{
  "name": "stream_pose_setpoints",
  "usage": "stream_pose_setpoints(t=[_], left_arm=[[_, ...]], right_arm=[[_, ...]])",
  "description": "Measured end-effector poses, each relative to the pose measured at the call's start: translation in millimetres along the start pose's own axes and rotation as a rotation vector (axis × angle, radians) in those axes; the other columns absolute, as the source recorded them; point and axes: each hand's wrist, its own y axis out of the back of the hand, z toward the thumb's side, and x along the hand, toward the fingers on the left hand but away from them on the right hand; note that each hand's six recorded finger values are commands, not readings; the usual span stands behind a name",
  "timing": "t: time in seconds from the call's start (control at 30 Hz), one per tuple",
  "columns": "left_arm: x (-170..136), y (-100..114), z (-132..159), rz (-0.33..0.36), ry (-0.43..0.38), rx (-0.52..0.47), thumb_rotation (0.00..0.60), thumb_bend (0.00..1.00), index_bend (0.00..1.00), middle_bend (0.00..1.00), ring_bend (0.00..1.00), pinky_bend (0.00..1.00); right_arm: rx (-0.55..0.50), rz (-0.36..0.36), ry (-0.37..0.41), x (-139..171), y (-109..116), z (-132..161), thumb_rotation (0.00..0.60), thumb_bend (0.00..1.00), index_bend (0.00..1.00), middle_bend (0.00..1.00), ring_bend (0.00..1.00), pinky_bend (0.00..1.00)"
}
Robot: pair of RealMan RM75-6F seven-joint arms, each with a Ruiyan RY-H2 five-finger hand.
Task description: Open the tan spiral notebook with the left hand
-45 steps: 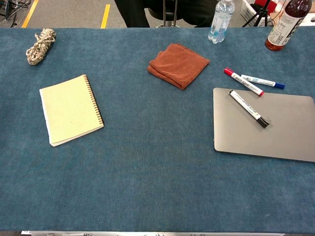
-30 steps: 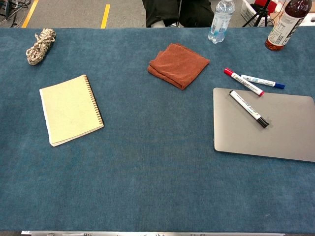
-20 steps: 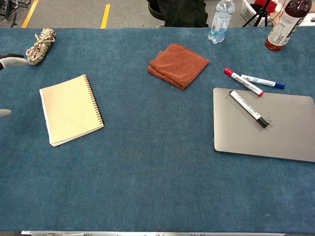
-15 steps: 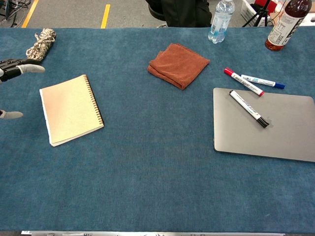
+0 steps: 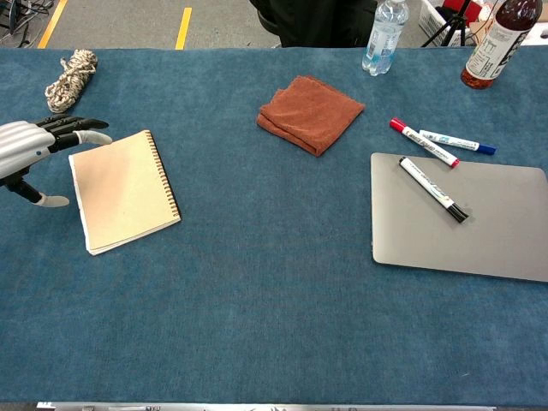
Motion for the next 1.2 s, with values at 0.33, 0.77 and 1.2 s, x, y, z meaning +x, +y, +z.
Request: stream_pose_setpoints(t=[0.33, 0.77, 1.2], left_arm=[[2, -20, -18, -0.023, 0.041, 0.008, 0.6, 0.14, 0.13, 0.04, 0.0, 0.0], [2, -34, -20, -0.034, 0.051, -0.026, 0.6, 0.14, 0.13, 0.04, 0.0, 0.0], [16, -37, -4, -0.037, 0.012, -0.07, 0.6, 0.14, 0.13, 0.04, 0.0, 0.0]], right_arm=[[0.005, 0.001, 0.003, -1, -1, 5, 0.6, 0.13, 0.29, 0.31, 0.18, 0.28], [0.01, -0.003, -0.005, 1, 0, 5, 0.6, 0.13, 0.29, 0.31, 0.18, 0.28], [0.01, -0.012, -0.022, 2, 0, -2, 0.6, 0.13, 0.29, 0.31, 0.19, 0.28]])
